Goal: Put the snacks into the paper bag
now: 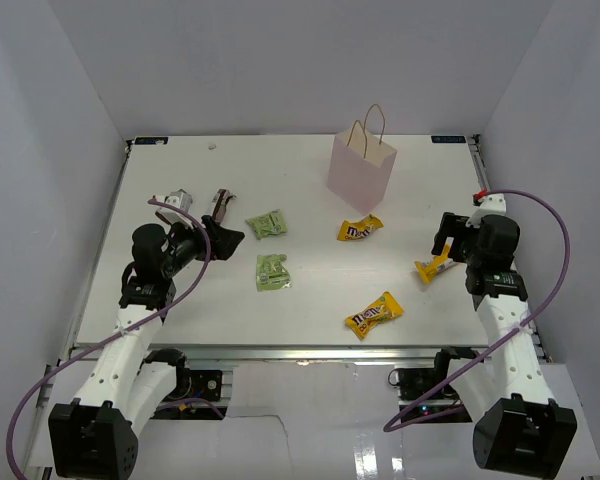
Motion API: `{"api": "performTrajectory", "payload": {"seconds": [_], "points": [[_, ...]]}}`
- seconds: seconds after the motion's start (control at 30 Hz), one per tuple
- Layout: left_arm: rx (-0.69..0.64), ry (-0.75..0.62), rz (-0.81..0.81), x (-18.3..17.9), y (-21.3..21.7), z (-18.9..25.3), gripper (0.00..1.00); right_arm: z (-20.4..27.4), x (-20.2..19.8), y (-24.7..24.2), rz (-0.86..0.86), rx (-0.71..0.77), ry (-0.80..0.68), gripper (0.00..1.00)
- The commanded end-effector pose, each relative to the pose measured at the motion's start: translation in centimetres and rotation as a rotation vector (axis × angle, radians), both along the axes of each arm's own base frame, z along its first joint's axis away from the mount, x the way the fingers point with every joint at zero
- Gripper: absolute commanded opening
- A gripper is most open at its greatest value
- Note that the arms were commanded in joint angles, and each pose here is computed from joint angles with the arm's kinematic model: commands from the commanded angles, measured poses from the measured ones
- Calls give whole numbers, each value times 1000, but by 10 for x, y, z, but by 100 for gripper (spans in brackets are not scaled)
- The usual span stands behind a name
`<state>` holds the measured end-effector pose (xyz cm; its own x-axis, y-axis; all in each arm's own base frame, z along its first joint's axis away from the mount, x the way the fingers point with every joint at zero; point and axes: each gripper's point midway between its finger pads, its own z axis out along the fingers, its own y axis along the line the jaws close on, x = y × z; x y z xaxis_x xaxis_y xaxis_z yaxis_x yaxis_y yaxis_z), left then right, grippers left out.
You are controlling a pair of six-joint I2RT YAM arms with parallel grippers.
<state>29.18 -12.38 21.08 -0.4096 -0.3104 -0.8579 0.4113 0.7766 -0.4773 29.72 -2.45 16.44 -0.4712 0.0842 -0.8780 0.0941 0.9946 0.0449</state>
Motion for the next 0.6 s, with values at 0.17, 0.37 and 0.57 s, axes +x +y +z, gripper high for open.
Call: {"api": "performTrajectory", "payload": {"seconds": [0.17, 0.37, 0.57], "points": [[-19, -44, -27, -1, -5, 23, 98, 3, -9, 57, 463, -45, -80, 90], [-20, -39, -27, -1, -5, 23, 98, -18, -21, 75, 700, -67, 53, 90], [-19, -23, -26, 0, -5, 20, 98, -33, -23, 57, 769, -182, 220, 91]]}}
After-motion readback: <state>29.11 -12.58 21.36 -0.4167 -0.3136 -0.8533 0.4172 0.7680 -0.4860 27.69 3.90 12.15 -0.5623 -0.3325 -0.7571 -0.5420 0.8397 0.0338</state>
